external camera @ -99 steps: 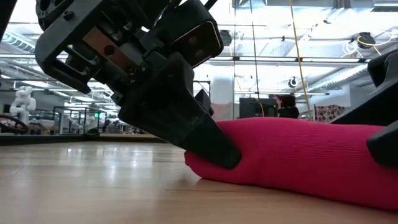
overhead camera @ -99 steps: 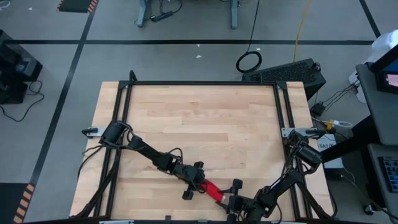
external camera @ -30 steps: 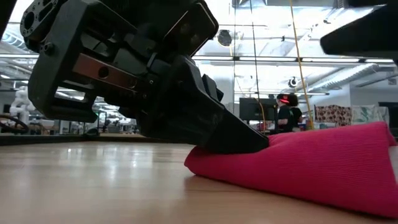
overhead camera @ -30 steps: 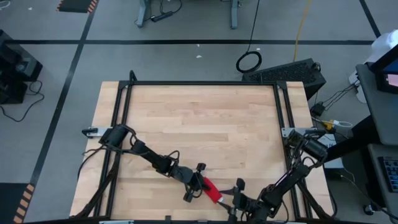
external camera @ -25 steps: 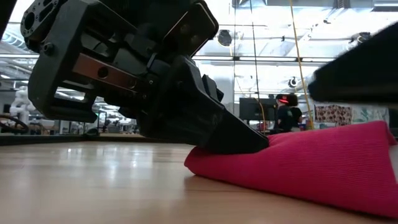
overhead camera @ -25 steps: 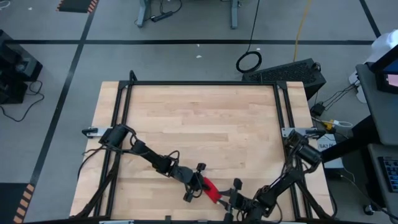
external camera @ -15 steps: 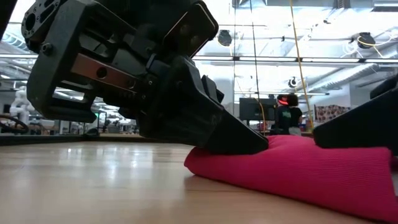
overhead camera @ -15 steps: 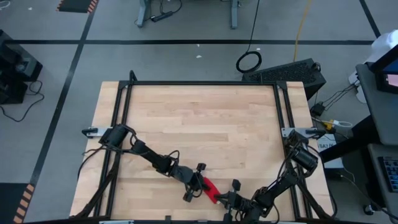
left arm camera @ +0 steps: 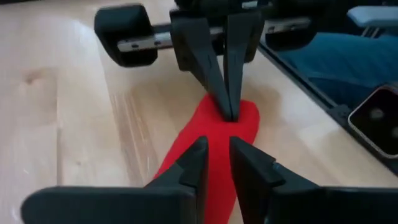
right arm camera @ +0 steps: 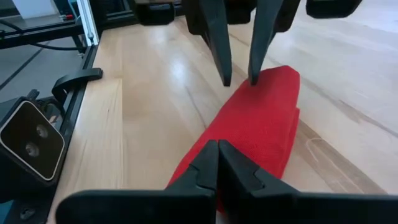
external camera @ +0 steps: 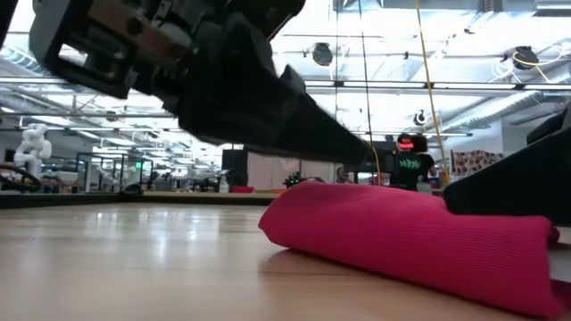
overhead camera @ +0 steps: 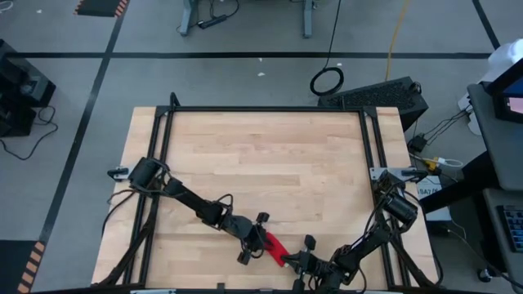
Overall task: Roll napkin
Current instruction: Roll the red napkin
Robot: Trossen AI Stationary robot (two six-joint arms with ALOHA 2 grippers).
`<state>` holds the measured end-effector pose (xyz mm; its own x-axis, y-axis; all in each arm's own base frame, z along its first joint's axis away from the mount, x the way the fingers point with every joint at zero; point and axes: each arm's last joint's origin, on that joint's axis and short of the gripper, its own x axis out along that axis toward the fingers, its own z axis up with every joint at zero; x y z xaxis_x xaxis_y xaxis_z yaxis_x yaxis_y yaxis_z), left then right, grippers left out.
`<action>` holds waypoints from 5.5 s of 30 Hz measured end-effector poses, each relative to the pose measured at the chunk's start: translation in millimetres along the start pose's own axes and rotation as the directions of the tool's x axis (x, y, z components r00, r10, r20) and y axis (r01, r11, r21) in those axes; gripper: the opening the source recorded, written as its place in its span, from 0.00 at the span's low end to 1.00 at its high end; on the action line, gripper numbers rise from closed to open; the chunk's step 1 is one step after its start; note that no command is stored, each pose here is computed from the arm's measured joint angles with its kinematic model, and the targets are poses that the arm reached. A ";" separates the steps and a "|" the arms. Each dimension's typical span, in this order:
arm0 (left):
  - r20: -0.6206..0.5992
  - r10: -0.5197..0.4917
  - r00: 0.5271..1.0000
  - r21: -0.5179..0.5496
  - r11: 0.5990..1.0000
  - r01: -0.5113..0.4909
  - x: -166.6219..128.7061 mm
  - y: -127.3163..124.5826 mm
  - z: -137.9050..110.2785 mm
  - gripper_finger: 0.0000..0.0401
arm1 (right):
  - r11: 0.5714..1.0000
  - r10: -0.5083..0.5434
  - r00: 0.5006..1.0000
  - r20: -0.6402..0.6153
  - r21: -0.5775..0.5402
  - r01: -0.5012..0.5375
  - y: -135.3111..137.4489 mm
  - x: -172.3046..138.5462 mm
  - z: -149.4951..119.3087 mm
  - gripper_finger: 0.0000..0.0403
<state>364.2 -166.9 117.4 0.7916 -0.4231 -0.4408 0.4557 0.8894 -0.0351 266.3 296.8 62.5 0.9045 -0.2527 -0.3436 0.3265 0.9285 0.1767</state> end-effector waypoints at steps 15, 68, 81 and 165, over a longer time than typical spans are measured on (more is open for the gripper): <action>-0.052 -0.010 0.999 -0.031 0.999 0.008 4.8 13.3 -15.6 0.04 | 1.000 0.010 1.000 -0.002 0.004 -0.010 0.9 -0.5 1.6 0.00; -0.076 -0.008 0.997 -0.033 0.999 0.005 10.9 15.7 -26.9 0.03 | 0.998 0.057 0.998 -0.016 0.016 -0.056 -1.9 24.3 10.1 0.02; -0.036 -0.040 0.999 0.027 0.999 0.041 -8.0 13.2 1.8 0.03 | 0.997 0.080 0.997 -0.006 -0.002 -0.080 0.2 23.3 8.8 0.00; -0.110 0.018 0.994 -0.039 0.999 -0.022 -24.5 53.7 -15.4 0.03 | 0.992 0.086 0.996 -0.001 -0.092 -0.085 2.5 15.5 43.5 0.00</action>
<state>363.0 -106.1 112.5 0.7501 -0.3859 -0.5370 0.4218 0.9046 -0.0608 293.1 283.4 97.7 0.9290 -0.1720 -0.3277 0.2216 0.9677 0.1201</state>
